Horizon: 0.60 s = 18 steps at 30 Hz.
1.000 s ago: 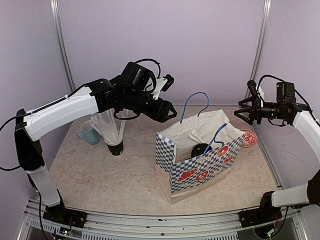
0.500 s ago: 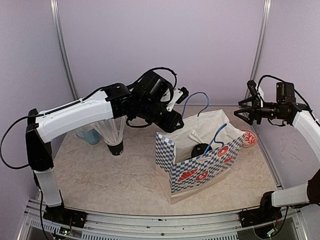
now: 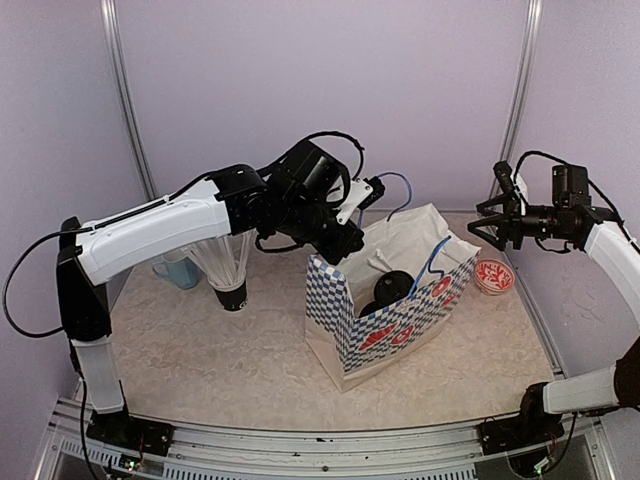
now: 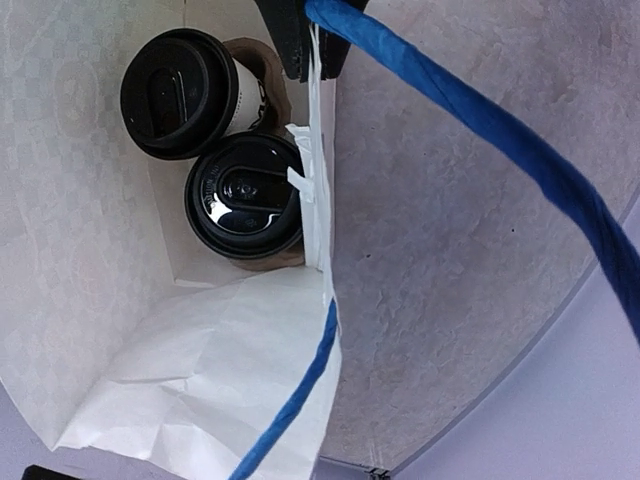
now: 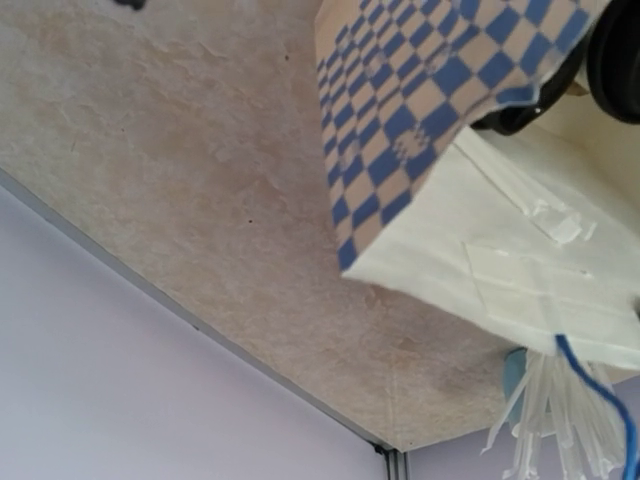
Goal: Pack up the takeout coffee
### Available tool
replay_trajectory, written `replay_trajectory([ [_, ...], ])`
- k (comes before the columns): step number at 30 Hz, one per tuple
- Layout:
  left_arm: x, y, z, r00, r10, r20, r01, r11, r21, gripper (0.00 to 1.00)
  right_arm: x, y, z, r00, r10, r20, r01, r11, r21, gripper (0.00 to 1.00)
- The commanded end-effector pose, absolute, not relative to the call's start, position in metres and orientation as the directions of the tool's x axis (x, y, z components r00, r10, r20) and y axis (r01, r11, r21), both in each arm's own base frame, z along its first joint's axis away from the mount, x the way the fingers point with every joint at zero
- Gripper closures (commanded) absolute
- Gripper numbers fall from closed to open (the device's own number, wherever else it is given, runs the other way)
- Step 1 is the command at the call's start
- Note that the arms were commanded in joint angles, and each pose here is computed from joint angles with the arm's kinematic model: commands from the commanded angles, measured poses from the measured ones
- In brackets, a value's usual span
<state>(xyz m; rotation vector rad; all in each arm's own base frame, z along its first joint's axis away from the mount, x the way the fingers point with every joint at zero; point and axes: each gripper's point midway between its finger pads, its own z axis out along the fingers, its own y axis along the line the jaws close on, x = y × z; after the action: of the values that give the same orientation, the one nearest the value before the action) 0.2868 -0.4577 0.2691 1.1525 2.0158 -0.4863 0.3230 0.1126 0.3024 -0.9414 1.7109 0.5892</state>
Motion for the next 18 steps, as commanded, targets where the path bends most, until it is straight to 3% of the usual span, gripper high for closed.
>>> replay_trajectory([
  [1,0.258,-0.470,0.297,-0.174,0.570,-0.803,0.902,0.419,0.103,1.00,0.325,0.110,0.296,-0.157,-0.307,-0.939,-0.817,0.574,-0.051,0.27],
  [18,0.195,-0.494,0.307,0.008,0.640,-0.768,0.885,0.353,0.303,1.00,0.318,0.106,0.322,-0.168,-0.317,-0.933,-0.792,0.607,-0.063,0.24],
])
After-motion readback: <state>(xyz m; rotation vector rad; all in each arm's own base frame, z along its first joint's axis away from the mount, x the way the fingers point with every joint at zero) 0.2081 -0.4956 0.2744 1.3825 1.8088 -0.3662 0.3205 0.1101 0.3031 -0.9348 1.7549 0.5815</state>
